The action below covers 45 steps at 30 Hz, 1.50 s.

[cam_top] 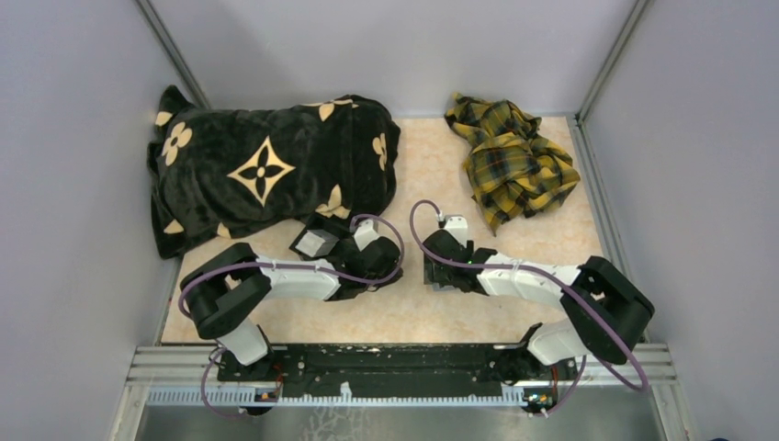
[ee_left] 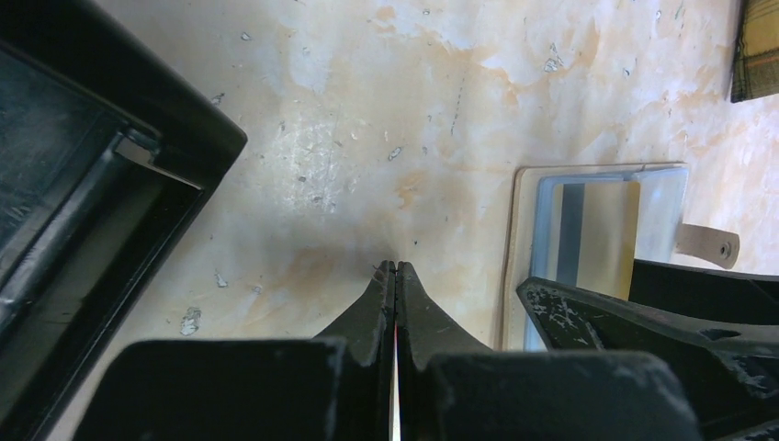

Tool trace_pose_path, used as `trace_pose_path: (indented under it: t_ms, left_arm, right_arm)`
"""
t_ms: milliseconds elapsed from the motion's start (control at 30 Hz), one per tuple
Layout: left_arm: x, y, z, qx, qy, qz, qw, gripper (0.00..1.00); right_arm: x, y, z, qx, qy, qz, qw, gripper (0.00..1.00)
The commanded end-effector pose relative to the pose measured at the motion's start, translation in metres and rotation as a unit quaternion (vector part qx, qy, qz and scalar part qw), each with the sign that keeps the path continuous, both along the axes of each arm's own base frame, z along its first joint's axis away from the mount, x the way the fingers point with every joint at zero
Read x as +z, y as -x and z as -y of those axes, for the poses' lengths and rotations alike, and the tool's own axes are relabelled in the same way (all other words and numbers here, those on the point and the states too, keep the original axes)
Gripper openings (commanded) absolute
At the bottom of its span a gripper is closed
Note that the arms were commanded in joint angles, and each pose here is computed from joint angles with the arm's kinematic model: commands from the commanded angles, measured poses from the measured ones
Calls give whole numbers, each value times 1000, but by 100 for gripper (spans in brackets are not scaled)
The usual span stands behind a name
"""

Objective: Put the credit cards into the card holder
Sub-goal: Insert the credit card into the card holder.

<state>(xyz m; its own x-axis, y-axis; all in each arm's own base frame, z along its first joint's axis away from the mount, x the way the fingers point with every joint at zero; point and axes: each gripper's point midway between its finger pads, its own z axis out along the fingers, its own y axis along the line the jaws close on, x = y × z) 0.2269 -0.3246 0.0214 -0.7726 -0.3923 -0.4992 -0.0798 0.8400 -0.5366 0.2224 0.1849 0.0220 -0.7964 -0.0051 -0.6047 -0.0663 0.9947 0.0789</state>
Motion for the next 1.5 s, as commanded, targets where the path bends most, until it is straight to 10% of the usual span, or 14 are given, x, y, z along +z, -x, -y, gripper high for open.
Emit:
trace_pose_path:
  t_ms: [0,633,967,1467]
  left_arm:
    - [-39,26,-22,-20,-60,-50,997,0]
    - [-47,28,-21,-23,-61,-57,996,0]
    - [-41,26,-21,-17,-59,-54,997,0]
    - [-4,13,-7,-29,-49,-6,998,0]
  right_arm:
    - [-15,8,22,-2,81,-19,997,70]
    - [-28,17,32,-15,138,-21,990,52]
    - [0,5,26,-18,115,16,993,81]
    - [60,-3,29,-49,36,99,993,80]
